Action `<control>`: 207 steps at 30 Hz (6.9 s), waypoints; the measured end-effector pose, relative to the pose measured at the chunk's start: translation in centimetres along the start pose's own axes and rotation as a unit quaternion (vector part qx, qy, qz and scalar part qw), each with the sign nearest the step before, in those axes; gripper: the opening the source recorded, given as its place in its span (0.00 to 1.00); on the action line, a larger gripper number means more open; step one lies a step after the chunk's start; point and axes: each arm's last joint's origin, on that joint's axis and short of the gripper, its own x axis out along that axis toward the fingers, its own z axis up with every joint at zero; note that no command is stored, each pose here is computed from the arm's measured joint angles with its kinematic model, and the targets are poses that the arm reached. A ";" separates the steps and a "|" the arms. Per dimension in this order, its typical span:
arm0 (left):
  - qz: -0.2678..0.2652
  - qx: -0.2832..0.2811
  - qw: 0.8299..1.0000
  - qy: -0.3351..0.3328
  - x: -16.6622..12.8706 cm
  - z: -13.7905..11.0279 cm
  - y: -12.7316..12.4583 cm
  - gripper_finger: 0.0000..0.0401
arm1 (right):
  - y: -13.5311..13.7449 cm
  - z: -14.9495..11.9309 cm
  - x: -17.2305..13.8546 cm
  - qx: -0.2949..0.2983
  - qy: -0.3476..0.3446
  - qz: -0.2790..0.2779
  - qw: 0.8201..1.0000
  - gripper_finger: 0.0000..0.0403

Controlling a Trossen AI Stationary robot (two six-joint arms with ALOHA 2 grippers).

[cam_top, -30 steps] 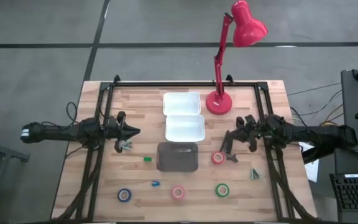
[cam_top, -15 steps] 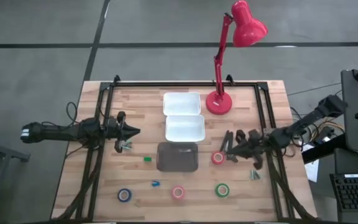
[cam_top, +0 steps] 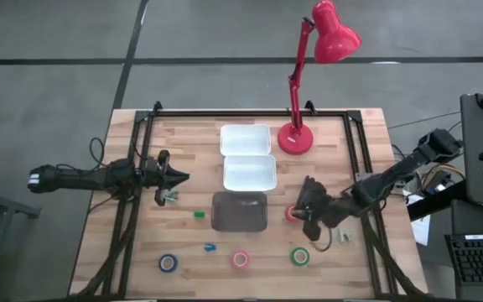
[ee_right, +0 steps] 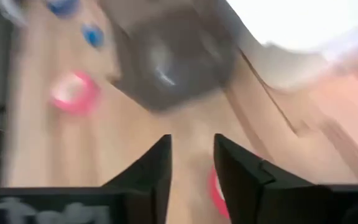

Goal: Pick and place Stapler, Stapler remover, tape
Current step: Put the red tape into the top white bin, then put the green tape into the top white bin

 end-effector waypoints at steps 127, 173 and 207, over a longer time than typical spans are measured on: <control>0.001 0.000 1.000 0.005 0.0 -0.1 0.0 0.08 | -15.1 19.7 12.5 0.018 0.021 -0.176 0.984 0.11; 0.001 0.000 1.000 0.005 0.0 -0.1 0.0 0.08 | -8.9 21.0 10.2 -0.049 0.068 -0.106 0.991 0.29; 0.002 0.001 1.000 0.009 0.0 -0.2 0.0 0.08 | 8.7 6.6 6.1 -0.203 0.222 -0.041 0.953 0.26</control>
